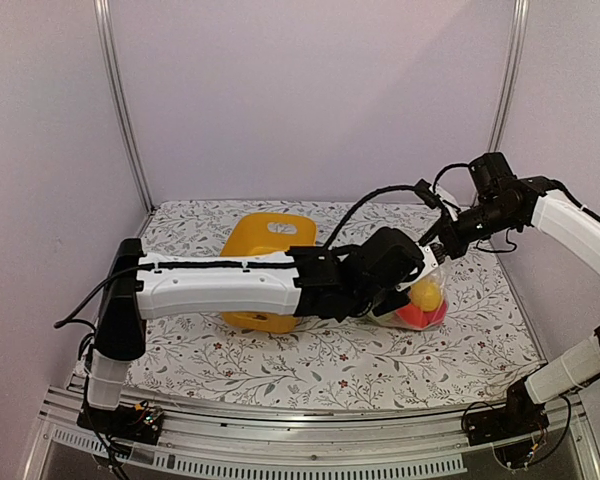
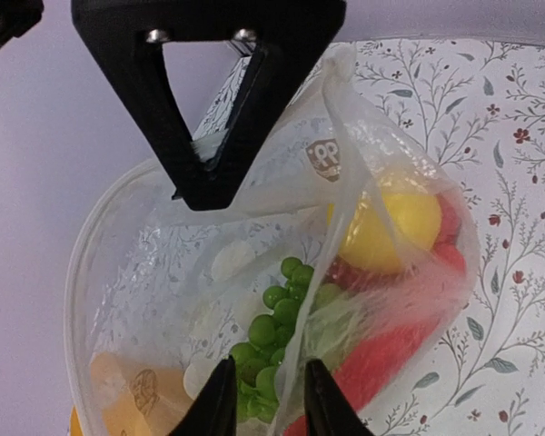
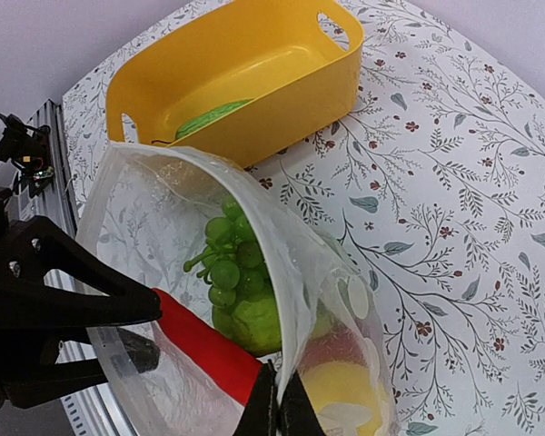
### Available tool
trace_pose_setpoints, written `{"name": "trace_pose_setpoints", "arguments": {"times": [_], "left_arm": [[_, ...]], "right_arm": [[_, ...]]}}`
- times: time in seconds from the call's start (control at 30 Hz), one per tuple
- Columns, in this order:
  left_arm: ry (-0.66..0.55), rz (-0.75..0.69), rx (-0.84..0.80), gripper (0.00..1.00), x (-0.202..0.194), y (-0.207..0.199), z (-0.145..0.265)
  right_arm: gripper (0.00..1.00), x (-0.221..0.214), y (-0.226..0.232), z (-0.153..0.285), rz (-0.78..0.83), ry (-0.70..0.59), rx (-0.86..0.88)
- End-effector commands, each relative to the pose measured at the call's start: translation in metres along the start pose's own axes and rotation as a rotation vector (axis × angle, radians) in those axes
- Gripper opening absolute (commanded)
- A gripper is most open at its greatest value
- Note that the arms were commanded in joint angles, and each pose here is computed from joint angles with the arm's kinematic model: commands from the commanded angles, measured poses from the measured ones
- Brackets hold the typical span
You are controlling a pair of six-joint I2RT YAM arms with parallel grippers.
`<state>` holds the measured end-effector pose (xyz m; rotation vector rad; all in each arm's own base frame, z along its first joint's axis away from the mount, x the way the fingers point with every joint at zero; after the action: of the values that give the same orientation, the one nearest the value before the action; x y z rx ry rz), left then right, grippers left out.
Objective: Place the food in the zip-top bag and seal the zipper
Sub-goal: Adjust the zipper food storage bag at the center of the board, then pick up the fake vegetable from the bin.
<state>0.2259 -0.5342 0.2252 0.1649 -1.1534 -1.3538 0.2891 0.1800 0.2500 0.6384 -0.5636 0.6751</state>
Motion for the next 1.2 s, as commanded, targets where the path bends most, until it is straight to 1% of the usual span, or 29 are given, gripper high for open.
{"name": "trace_pose_setpoints", "arguments": {"times": [0.0, 0.1, 0.23, 0.33, 0.47, 0.57, 0.6, 0.83, 0.93, 1.17], "left_arm": [[-0.065, 0.064, -0.003, 0.37, 0.016, 0.014, 0.022], [-0.110, 0.066, -0.014, 0.46, 0.026, 0.020, 0.049], [-0.128, 0.107, -0.020, 0.56, 0.019, 0.030, 0.080], [-0.105, 0.154, 0.012, 0.61, 0.003, 0.044, 0.098], [-0.031, 0.213, 0.084, 0.68, -0.029, 0.066, 0.112], [0.044, 0.290, 0.112, 0.70, -0.059, 0.082, 0.112], [0.065, 0.337, 0.117, 0.70, -0.069, 0.088, 0.112], [0.229, 0.595, 0.096, 0.70, -0.141, 0.112, 0.094], [0.281, 0.701, 0.075, 0.70, -0.169, 0.118, 0.083], [0.381, 0.833, 0.017, 0.68, -0.220, 0.124, 0.057]], "right_arm": [[0.00, 0.005, 0.007, 0.006, 0.013, -0.028, 0.007], [0.00, 0.003, 0.006, 0.005, 0.009, -0.025, 0.002], [0.00, 0.001, 0.006, 0.005, 0.011, -0.027, 0.000], [0.00, 0.000, 0.007, 0.006, 0.013, -0.030, -0.001], [0.00, -0.002, 0.007, 0.006, 0.015, -0.031, -0.002], [0.00, -0.004, 0.008, 0.006, 0.015, -0.033, 0.003], [0.00, -0.004, 0.008, 0.006, 0.015, -0.033, 0.003], [0.00, -0.006, 0.009, 0.007, 0.015, -0.034, 0.003], [0.00, -0.007, 0.011, 0.009, 0.020, -0.039, 0.002], [0.00, -0.010, 0.013, 0.010, 0.027, -0.043, 0.004]]}}
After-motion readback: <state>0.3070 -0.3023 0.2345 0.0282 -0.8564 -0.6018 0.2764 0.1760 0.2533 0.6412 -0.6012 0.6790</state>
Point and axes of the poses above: each gripper's point midway between its finger pads, its own z axis back along the fingers, its own y axis along the line the jaws close on, x = y × z, the point moved 3 cm from there along z, back along the fingers, and after that the axes turned 11 degrees about -z, right-handed, at the moved point
